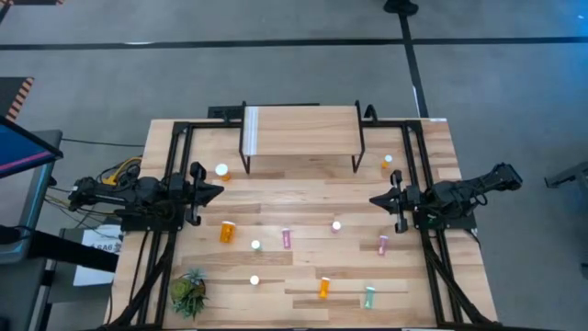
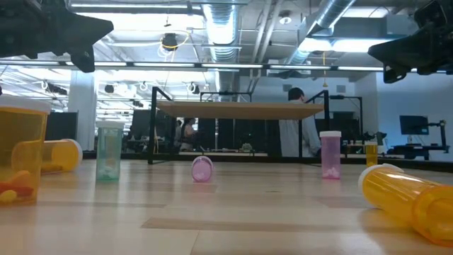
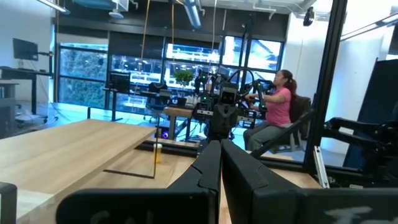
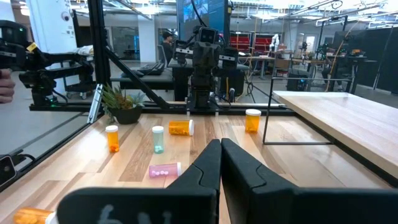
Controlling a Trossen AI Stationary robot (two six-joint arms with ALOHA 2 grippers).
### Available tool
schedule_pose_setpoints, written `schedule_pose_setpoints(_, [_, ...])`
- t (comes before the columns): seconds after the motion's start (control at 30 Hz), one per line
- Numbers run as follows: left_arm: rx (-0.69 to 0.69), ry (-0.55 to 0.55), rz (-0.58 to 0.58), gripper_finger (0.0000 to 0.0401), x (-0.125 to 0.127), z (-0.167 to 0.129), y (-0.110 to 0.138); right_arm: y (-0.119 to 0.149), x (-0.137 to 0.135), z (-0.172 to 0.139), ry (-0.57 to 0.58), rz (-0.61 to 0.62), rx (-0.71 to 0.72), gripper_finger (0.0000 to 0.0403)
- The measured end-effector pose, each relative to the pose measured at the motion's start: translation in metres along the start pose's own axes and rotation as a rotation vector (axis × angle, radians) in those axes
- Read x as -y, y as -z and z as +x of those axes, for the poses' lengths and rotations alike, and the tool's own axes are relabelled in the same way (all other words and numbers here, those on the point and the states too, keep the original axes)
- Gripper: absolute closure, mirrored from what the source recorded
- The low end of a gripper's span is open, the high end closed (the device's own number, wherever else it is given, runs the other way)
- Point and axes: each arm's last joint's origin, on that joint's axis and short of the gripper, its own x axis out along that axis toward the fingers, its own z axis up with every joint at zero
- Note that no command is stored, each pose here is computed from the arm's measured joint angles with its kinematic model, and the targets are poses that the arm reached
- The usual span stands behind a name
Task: Pick and place medicine bottles onto shelf by color
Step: Put the top large orange pill bottle on the shelf
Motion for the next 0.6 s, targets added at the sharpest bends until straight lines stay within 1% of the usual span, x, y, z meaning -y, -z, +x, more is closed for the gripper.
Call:
schedule_pose_setpoints(0.3, [0.0,0.001,-0.007,0.0401,0.0,0.0,0.0,-0.0001,0.0,0.0,0.0,0.0,0.0,0.037])
schedule_pose_setpoints(0.4, [-0.004,0.001,-0.041,0.0401,0.0,0.0,0.0004,0.0,0.0,0.0,0.0,0.0,0.0,0.037])
schedule_pose_setpoints(0.53, [-0.056,-0.005,-0.091,0.0401,-0.0004,-0.0001,0.0055,0.0,0.0,0.0,0.0,0.0,0.0,0.037])
schedule_pose_setpoints(0.6, [-0.076,-0.008,-0.098,0.0401,-0.0006,-0.0003,0.0075,0.0,0.0,0.0,0.0,0.0,0.0,0.037])
